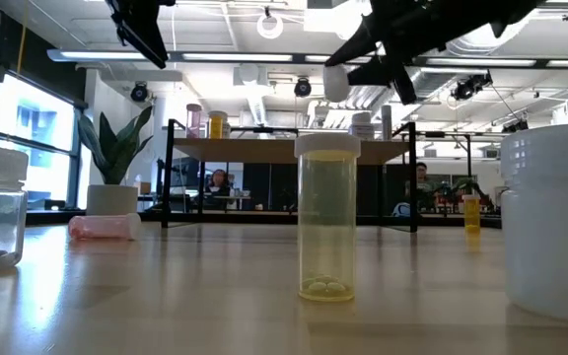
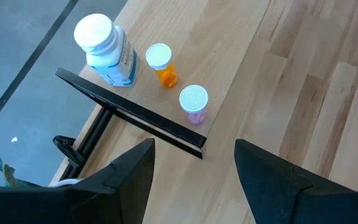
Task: Pick and place medicine bottles onto shelf by color
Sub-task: Put the top white pill bottle on the shelf
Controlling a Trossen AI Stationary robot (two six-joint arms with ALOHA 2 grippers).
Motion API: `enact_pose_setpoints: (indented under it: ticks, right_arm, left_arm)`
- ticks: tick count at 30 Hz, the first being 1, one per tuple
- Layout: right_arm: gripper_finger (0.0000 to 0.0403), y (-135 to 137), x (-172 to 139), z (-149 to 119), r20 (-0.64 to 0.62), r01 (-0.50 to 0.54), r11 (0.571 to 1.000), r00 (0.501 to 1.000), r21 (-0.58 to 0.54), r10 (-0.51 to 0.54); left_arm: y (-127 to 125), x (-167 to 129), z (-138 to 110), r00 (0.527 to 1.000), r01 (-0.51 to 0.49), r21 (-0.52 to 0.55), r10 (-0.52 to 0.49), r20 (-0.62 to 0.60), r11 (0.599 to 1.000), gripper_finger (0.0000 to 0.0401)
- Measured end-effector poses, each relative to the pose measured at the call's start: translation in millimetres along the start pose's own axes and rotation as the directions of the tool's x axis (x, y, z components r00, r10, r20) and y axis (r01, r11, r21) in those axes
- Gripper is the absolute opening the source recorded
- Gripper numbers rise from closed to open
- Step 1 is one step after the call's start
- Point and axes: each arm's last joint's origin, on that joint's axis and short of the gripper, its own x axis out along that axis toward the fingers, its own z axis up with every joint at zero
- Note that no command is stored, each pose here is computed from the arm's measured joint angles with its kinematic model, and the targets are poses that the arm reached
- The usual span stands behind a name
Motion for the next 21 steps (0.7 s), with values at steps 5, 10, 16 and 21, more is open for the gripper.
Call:
enact_pose_setpoints:
  ticks: [5, 10, 16, 21]
  right_arm:
    - [0.0119, 6, 8, 21, 0.097, -0.005, 0.994, 0.995, -0.112, 0.016]
    - [0.0119, 17, 24, 39, 0.182, 0.007, 0.96, 0.982, -0.281, 0.046]
    - [0.0119, 29, 58, 56, 0.217, 0.064, 0.897, 0.975, -0.437, 0.037]
    - [0.0119, 34, 89, 64, 0.237, 0.12, 0.852, 0.972, -0.509, 0.005]
  left_arm:
    - [0, 0, 0, 1.0, 0.0, 0.001, 0.0, 0.0, 1.0, 0.0209]
    - [0, 0, 0, 1.0, 0.004, 0.002, -0.004, 0.001, 1.0, 0.0209]
    - [-1, 0, 0, 1.0, 0.011, 0.006, -0.011, 0.002, 1.0, 0.0209]
    - [-2, 0, 0, 1.0, 0.011, 0.007, -0.011, 0.002, 1.0, 0.0209]
